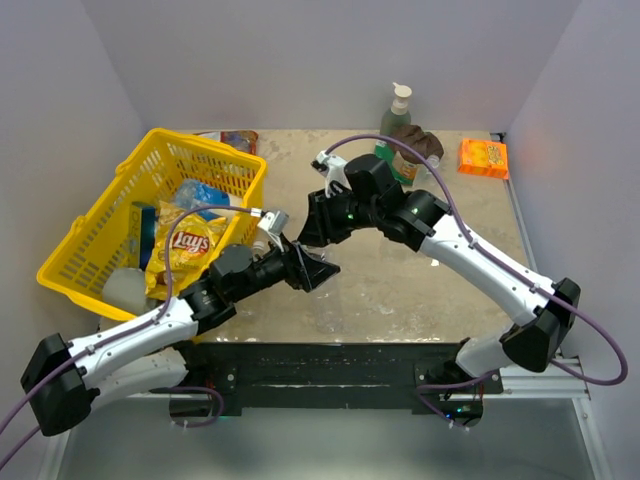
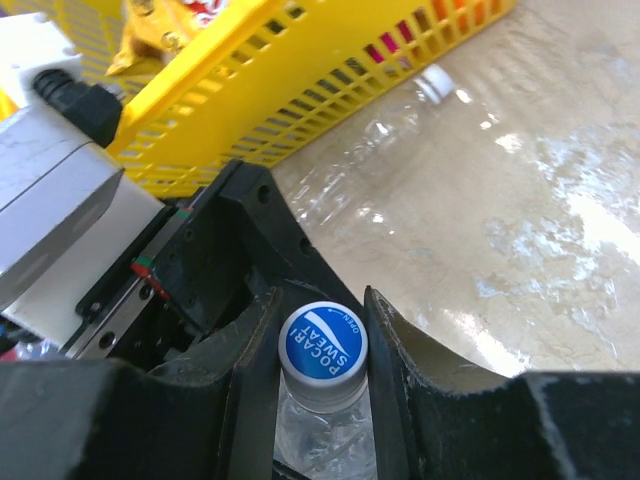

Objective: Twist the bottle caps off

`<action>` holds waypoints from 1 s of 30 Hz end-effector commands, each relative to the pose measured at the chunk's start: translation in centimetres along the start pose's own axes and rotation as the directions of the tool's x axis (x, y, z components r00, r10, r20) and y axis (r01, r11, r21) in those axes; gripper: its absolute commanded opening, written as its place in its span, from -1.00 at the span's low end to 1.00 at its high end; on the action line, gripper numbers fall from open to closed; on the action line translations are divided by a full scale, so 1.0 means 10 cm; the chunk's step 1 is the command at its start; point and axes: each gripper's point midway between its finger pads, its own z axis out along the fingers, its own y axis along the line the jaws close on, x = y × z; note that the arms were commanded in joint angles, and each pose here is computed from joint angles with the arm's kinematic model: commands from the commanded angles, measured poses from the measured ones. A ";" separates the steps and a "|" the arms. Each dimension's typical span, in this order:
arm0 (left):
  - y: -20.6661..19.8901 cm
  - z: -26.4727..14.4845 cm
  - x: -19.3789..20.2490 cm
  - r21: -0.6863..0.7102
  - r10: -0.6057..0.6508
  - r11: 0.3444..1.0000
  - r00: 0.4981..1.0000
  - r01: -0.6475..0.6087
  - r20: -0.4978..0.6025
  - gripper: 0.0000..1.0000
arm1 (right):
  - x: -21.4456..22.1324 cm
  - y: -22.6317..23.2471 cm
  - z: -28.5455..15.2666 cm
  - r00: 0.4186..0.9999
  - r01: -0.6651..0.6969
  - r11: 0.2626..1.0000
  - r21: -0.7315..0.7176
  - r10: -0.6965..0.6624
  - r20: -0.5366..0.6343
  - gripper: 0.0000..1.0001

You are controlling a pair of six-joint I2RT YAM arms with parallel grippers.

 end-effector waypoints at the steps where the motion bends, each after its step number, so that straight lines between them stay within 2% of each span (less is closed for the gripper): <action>1: -0.59 -0.15 -0.26 0.276 0.103 0.953 0.989 -0.128 0.105 -0.59 | -0.06 0.42 -0.17 0.989 0.147 0.952 -0.267 -0.145 0.030 -0.62; 2: -0.64 -0.19 -0.25 0.312 0.111 0.940 0.988 -0.139 0.108 -0.59 | -0.01 0.52 -0.22 0.986 0.163 0.921 -0.355 -0.168 0.016 -0.63; 6: -0.74 -0.36 -0.27 0.404 0.108 0.903 0.987 -0.149 0.123 -0.59 | 0.11 0.68 -0.40 0.973 0.200 0.826 -0.526 -0.229 0.010 -0.63; 8: -0.75 -0.42 -0.31 0.435 0.104 0.887 0.985 -0.156 0.139 -0.59 | 0.11 0.67 -0.46 0.973 0.194 0.803 -0.563 -0.229 0.009 -0.63; 12: -0.82 -0.48 -0.26 0.491 0.107 0.859 0.989 -0.145 0.105 -0.58 | 0.12 0.76 -0.60 0.972 0.187 0.746 -0.639 -0.235 0.010 -0.63; 15: -0.82 -0.46 -0.22 0.501 0.112 0.855 0.991 -0.136 0.078 -0.58 | 0.07 0.77 -0.64 0.973 0.191 0.737 -0.648 -0.231 0.023 -0.57; 18: -0.78 -0.42 -0.24 0.478 0.111 0.868 0.991 -0.136 0.081 -0.59 | 0.01 0.74 -0.66 0.975 0.193 0.749 -0.633 -0.220 0.037 -0.42; 19: -0.75 -0.39 -0.23 0.458 0.111 0.879 0.991 -0.130 0.069 -0.59 | -0.03 0.71 -0.66 0.977 0.190 0.764 -0.617 -0.209 0.043 -0.15; 21: -0.67 -0.34 -0.25 0.415 0.117 0.899 0.991 -0.136 0.071 -0.59 | -0.13 0.64 -0.70 0.979 0.194 0.786 -0.587 -0.190 0.068 0.12; 22: -0.63 -0.32 -0.24 0.388 0.116 0.913 0.992 -0.127 0.054 -0.59 | -0.22 0.60 -0.75 0.981 0.195 0.802 -0.565 -0.174 0.091 0.32; 28: -0.37 -0.22 -0.27 0.243 0.113 0.962 0.992 -0.124 0.057 -0.58 | -0.51 0.45 -0.84 0.981 0.175 0.887 -0.428 -0.118 0.157 0.69; 29: -0.34 -0.22 -0.29 0.222 0.110 0.967 0.992 -0.121 0.061 -0.59 | -0.60 0.30 -0.79 0.978 0.152 0.934 -0.324 -0.096 0.183 0.70; 30: -0.29 -0.21 -0.29 0.195 0.105 0.974 0.993 -0.113 0.055 -0.58 | -0.57 0.17 -0.77 0.985 0.105 0.963 -0.249 -0.066 0.159 0.68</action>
